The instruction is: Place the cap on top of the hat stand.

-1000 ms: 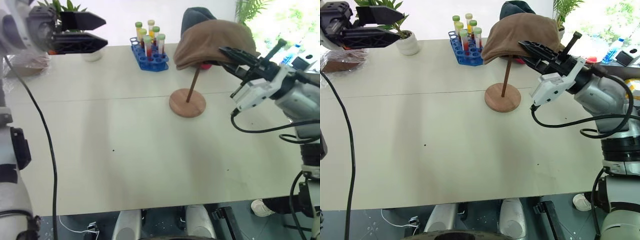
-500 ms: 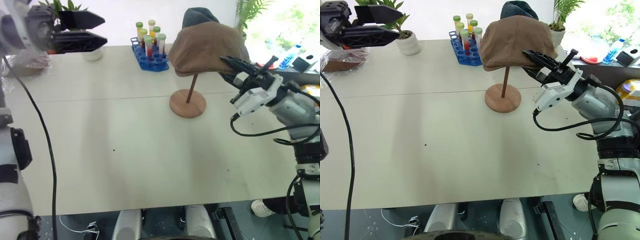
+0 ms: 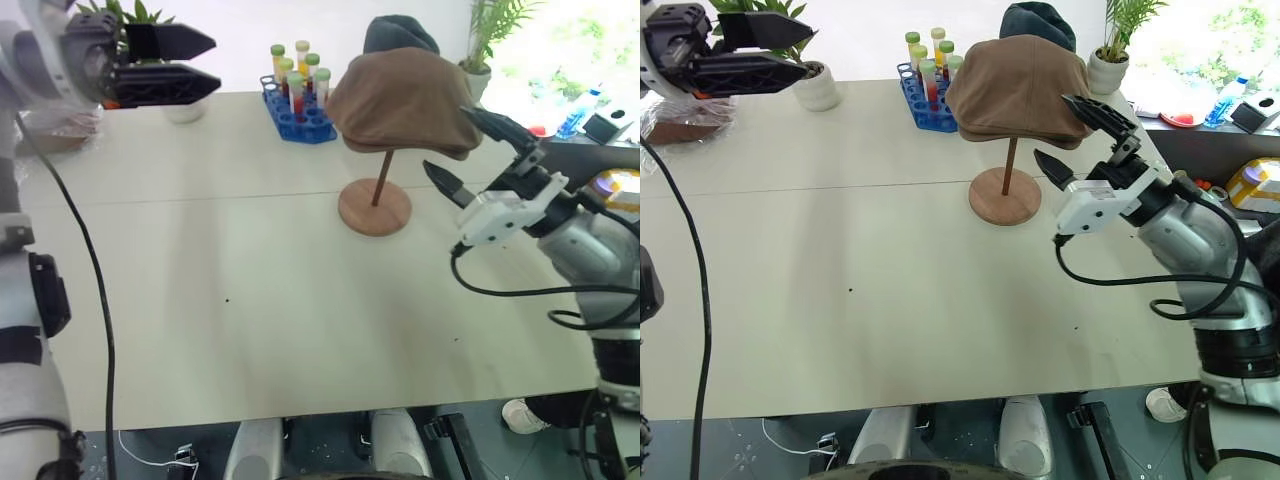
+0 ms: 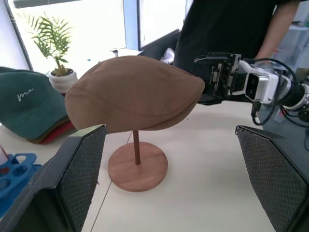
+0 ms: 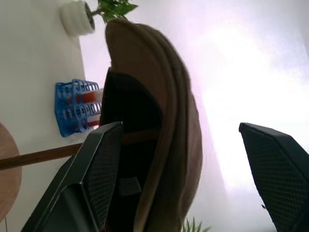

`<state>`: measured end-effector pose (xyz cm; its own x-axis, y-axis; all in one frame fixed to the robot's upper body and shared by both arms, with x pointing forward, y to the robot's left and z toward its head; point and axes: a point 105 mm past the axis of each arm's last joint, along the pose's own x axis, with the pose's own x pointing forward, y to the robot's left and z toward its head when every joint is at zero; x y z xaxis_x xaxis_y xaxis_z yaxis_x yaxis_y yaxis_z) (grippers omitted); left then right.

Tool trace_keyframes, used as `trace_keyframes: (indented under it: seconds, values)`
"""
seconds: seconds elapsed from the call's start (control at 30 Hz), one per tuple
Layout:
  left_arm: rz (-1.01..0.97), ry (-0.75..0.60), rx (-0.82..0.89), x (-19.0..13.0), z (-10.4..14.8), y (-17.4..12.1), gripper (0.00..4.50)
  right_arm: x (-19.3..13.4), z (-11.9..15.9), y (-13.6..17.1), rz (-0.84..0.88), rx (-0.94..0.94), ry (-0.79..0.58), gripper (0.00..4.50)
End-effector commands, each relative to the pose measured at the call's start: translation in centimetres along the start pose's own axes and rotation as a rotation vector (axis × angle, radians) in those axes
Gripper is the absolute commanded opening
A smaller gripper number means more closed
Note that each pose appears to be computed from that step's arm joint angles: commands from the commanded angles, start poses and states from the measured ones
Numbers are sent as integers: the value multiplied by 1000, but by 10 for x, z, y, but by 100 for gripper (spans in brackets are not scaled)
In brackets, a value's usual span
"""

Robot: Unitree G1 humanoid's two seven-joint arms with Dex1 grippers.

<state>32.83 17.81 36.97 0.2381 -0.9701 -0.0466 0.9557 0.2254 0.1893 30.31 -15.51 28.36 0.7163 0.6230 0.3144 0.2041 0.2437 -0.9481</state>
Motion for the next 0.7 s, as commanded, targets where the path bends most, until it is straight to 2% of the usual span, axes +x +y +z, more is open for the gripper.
trace_keyframes:
  seconds: [0.03, 0.17, 0.2, 0.27, 0.37, 0.47, 0.57, 0.7]
  values:
    - [-10, -14, 59, 1, 14, -2, 450, 6, 11, -14, -39, -16, 58, 391]
    - [-21, -15, 59, 5, 13, -1, 450, 13, 8, -16, -47, 1, 122, 391]
    - [-22, -16, 60, 5, 13, -1, 450, 14, 8, -17, -48, 4, 129, 368]
    - [-22, -18, 61, 5, 13, 0, 450, 15, 7, -17, -44, 15, 137, 302]
    - [-19, -24, 63, 5, 14, 1, 450, 15, 7, -17, -34, 5, 121, 145]
    - [-17, -26, 64, 3, 13, 1, 450, 10, 19, -20, -42, -35, -1, 4]
    - [-9, -28, 65, 2, 12, 1, 450, 2, 19, -25, -64, -52, -88, 4]
    - [-3, -30, 67, 0, 12, 0, 450, 1, 0, -22, -58, -57, -75, 4]
